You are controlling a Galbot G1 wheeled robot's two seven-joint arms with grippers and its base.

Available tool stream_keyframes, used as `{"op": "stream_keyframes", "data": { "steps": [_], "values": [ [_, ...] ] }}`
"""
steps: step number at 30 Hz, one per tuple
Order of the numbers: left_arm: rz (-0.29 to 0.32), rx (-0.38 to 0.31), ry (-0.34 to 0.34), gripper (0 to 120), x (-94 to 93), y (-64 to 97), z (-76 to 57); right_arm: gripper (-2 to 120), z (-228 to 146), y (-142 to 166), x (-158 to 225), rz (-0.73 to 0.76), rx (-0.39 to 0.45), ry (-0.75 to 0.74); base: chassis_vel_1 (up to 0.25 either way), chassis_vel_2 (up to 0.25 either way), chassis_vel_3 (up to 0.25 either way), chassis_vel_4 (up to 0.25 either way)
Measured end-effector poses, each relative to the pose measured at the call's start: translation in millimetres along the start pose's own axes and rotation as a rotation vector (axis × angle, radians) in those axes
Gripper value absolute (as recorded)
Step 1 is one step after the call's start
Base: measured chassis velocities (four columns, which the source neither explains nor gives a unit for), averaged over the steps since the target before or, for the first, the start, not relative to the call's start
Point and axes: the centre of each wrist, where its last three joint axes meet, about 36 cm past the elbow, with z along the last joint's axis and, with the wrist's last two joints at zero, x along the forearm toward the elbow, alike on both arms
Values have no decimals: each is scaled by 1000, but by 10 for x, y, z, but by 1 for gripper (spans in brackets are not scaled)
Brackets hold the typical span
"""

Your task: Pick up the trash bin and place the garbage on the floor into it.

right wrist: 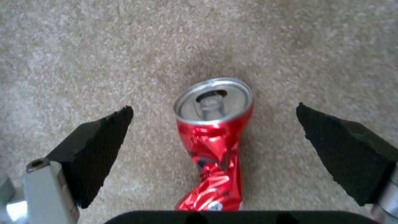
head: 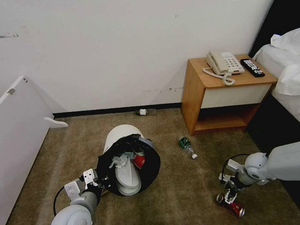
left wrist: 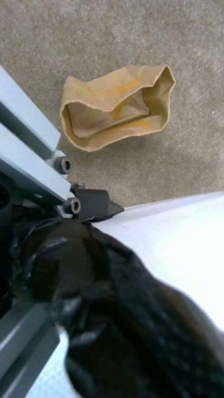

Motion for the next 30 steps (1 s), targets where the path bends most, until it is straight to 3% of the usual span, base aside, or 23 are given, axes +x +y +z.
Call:
{"op": "stream_keyframes", "data": {
  "steps": [13, 30],
  "values": [
    [-8, -16, 8, 0, -27, 62, -6, 100, -53, 196, -344, -26, -22, -23, 0, 0, 0, 0],
    [-7, -17, 13, 0, -26, 19, 39, 100, 103, 302, -311, -23, -57, -40, 0, 0, 0, 0]
  ]
}}
